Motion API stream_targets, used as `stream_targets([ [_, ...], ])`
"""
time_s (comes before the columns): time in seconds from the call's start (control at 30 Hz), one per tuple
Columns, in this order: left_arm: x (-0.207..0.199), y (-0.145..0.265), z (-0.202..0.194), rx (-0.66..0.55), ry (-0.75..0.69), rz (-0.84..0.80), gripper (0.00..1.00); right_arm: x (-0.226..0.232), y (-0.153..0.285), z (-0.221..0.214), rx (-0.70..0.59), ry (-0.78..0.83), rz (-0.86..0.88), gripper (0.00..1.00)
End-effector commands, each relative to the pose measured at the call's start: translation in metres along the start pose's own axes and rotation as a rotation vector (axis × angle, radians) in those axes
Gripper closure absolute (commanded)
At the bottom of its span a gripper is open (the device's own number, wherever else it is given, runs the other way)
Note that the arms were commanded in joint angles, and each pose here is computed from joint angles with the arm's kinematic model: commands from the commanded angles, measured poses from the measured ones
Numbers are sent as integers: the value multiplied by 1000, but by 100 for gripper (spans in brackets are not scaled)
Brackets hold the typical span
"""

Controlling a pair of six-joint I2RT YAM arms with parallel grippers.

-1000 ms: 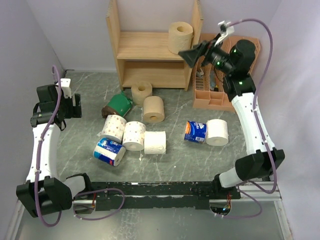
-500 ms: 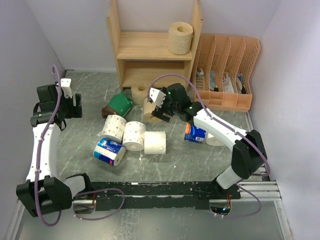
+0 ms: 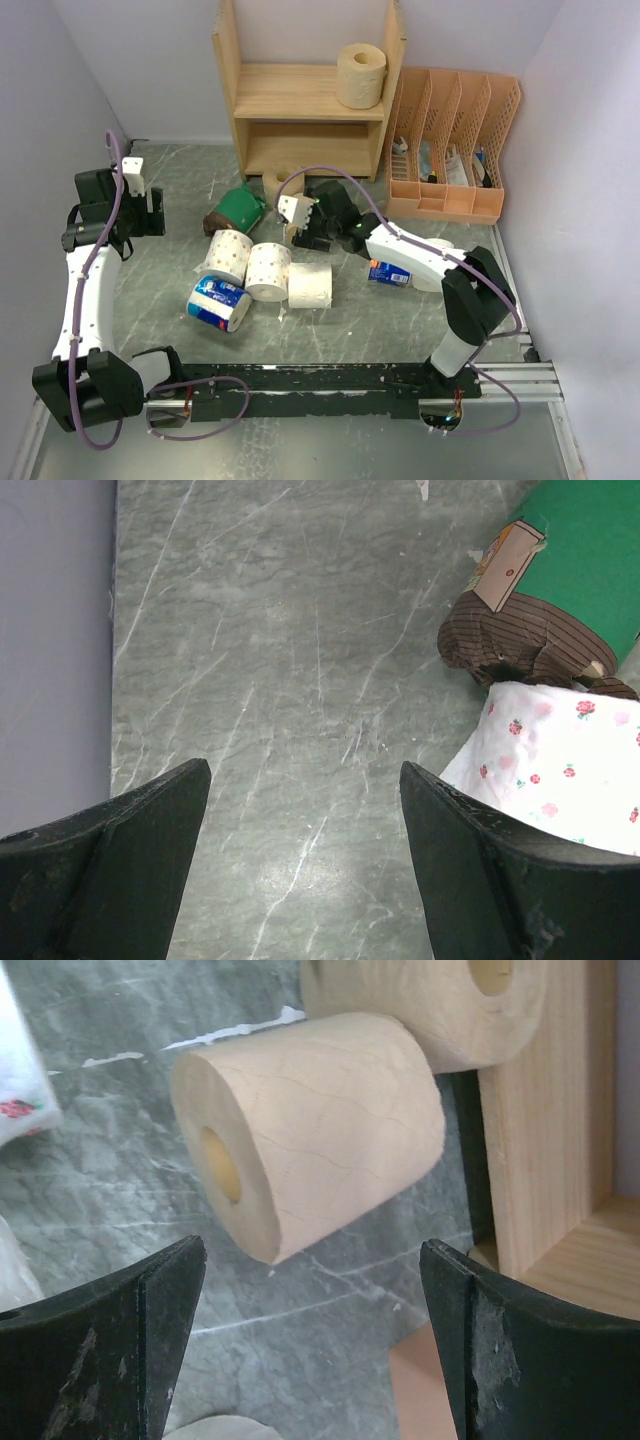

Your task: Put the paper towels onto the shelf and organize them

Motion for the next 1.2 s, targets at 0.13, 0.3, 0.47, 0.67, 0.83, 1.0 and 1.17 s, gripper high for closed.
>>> stream_targets([
  [0.13,2,6,9,-43,-2,-11,12,10,-15,0,2,17,16,12],
  [0.3,3,6,8,-42,-2,-9,12,15,-24,-5,0,25,24,15],
  [0.47,2,5,8,-40,-3,-11,12,18,-34,-6,-6,19,35,27],
  [0.67,3,4,8,-38,-4,-11,12,21,-44,-13,21,21,34,40],
  [0.83,2,4,8,-39,-6,-14,12,26,-52,-17,62,5,59,59],
  [1.0,2,4,8,-41,-8,-17,12,24,-55,-17,77,-11,38,100],
  [1.17,2,4,8,-41,-8,-20,12,8,-36,-1,-22,-98,-120,100],
])
Point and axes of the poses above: each gripper's point midway between its finger pads, its own y axis back along the fingers, its own x axis along the line the jaws close on, z = x × y, the point moved 10 cm from there along y, back along the fingers, and after that the axes turned 9 degrees about -y, right-handed, at the moved point
